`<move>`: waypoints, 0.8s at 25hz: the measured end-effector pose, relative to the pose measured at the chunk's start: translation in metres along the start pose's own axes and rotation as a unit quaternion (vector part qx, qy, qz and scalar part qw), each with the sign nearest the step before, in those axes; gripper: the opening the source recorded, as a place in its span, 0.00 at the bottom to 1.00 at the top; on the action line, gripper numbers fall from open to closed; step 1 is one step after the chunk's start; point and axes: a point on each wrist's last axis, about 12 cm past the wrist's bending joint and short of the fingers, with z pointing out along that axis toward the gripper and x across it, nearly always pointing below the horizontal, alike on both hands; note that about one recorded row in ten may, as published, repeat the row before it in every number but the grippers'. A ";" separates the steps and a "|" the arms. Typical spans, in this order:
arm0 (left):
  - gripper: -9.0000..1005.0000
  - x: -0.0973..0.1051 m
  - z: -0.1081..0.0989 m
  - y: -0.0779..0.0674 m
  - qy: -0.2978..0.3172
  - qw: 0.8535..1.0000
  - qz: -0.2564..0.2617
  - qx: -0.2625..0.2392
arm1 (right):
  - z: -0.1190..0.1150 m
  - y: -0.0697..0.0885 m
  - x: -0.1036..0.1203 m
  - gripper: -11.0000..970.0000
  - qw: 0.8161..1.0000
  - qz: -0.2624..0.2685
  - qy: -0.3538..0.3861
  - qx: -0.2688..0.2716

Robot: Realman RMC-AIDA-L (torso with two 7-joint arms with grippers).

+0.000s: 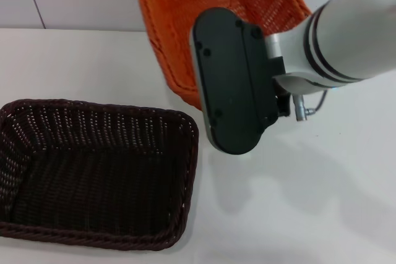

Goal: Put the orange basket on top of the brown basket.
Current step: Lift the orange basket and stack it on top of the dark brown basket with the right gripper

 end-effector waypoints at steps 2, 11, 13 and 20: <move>0.78 0.000 0.000 0.000 0.000 1.000 0.000 0.000 | -0.005 -0.002 -0.004 0.15 1.000 -0.023 -0.013 0.015; 0.78 0.002 -0.004 0.002 0.001 1.000 -0.010 -0.005 | -0.015 0.003 -0.034 0.15 0.989 -0.111 -0.080 0.062; 0.78 0.003 -0.006 0.003 0.002 1.000 -0.012 -0.009 | -0.014 0.007 -0.042 0.15 0.986 -0.121 -0.101 0.059; 0.78 0.006 -0.011 0.007 0.007 1.000 -0.016 -0.020 | -0.022 0.026 -0.061 0.15 0.970 -0.143 -0.193 0.025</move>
